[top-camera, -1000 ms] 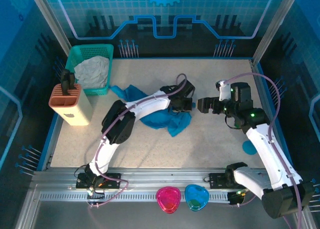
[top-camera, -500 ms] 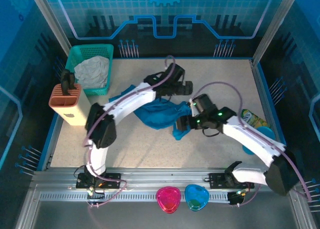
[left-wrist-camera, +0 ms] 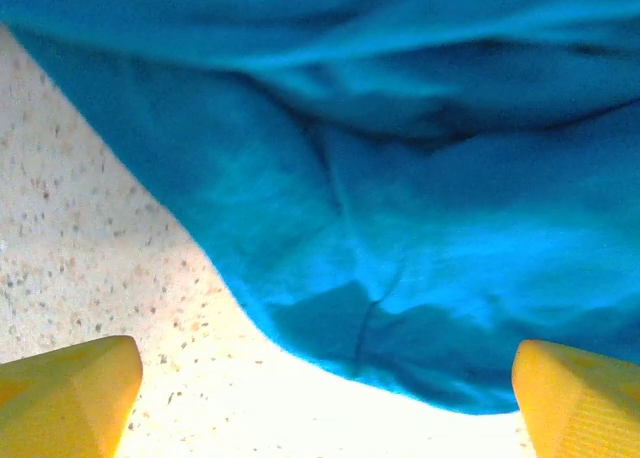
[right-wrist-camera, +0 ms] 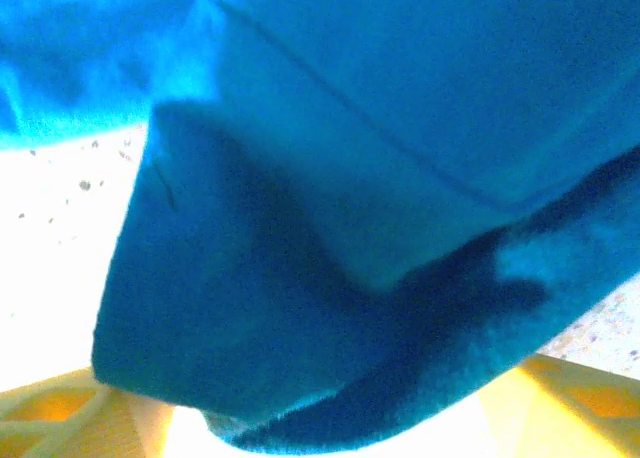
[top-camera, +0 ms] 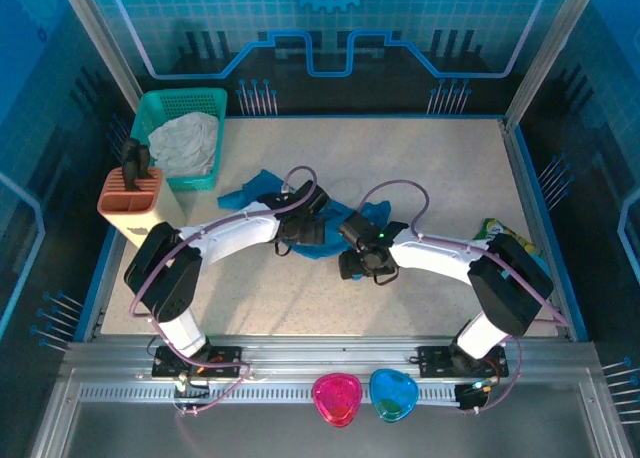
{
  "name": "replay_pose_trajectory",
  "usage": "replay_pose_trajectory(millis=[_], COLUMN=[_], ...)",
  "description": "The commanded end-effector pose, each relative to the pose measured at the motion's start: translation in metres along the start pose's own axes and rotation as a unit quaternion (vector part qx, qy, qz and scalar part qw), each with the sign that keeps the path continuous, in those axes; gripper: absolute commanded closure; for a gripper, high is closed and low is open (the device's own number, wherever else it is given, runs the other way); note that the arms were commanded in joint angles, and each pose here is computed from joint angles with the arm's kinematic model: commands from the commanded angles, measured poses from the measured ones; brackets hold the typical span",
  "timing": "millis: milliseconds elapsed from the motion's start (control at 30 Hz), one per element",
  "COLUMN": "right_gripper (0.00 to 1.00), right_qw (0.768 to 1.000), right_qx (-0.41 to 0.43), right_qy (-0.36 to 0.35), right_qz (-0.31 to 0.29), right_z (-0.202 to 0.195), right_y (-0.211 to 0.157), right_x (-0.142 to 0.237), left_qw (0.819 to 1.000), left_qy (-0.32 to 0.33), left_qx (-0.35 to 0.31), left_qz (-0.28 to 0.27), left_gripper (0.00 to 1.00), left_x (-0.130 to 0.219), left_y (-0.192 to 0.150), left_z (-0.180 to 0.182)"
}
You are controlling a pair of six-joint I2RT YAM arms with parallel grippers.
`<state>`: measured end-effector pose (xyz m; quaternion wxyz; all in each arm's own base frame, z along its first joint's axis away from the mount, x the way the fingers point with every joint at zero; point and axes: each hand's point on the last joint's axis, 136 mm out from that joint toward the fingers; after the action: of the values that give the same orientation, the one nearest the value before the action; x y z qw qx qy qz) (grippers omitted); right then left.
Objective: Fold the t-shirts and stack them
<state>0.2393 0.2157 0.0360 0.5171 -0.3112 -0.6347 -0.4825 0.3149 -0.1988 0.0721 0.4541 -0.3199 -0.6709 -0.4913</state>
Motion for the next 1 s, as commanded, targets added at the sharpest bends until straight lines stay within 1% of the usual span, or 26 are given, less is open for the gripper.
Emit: replay_pose_trajectory(millis=[0,33,133,200,233,267,333,400,467,600,733,833,967], right_gripper=[0.3,0.36,0.67,0.87,0.93,1.0,1.0,1.0,1.0,1.0,1.0,1.0,1.0], right_qw=[0.998,0.998,0.996,0.995,0.994,0.994,0.992,0.991,0.989,0.984,0.979,0.971,0.965], right_qx=[-0.025,-0.026,-0.027,-0.026,-0.025,-0.023,-0.019,-0.017,-0.017,-0.023,-0.035,-0.03,-0.02], right_qy=[-0.044,-0.051,-0.074,-0.086,-0.09,-0.094,-0.104,-0.11,-0.116,-0.136,-0.162,-0.186,-0.193], right_qz=[-0.036,-0.039,-0.048,-0.05,-0.052,-0.055,-0.064,-0.079,-0.091,-0.109,-0.12,-0.145,-0.177], right_z=[-0.009,-0.012,-0.02,-0.028,-0.03,-0.034,-0.043,-0.054,-0.069,-0.111,-0.16,-0.186,-0.205], right_y=[0.018,0.019,0.021,0.023,0.025,0.027,0.032,0.039,0.046,0.062,0.086,0.113,0.154], right_x=[0.002,0.002,0.001,0.005,0.008,0.013,0.025,0.042,0.059,0.087,0.104,0.107,0.103], left_qw=[1.0,1.0,1.0,1.0,0.999,0.999,0.998,0.997,0.997,0.998,0.998,0.994,0.986], left_qy=[-0.013,-0.008,-0.001,-0.003,-0.001,0.004,0.015,0.024,0.03,0.014,-0.02,-0.065,-0.118], left_qx=[0.028,0.027,0.021,0.009,0.005,0.001,-0.006,-0.009,-0.012,-0.03,-0.049,-0.068,-0.093], left_qz=[-0.005,-0.001,0.013,0.03,0.038,0.048,0.064,0.072,0.069,0.053,0.043,0.056,0.079], left_gripper=[0.07,0.08,0.1,0.14,0.18,0.27,0.54,0.83,1.0,1.0,1.0,1.0,1.0], left_x=[-0.012,-0.018,-0.039,-0.056,-0.064,-0.074,-0.088,-0.096,-0.095,-0.074,-0.034,-0.004,0.033], left_y=[0.0,-0.003,-0.01,-0.019,-0.023,-0.028,-0.037,-0.043,-0.043,-0.035,-0.024,-0.028,-0.044], left_z=[-0.009,-0.008,-0.011,-0.016,-0.017,-0.017,-0.016,-0.012,-0.007,-0.006,-0.011,-0.022,-0.041])
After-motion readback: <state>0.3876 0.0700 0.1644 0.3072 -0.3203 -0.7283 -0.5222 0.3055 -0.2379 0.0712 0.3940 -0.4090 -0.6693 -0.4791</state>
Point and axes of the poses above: each hand's point on the last joint's axis, 136 mm out from that joint toward the fingers, its own x axis back along the fingers, its own z axis along the line the jaws close on, y = z × x, and after that the axes turned 14 degrees about x, right-handed
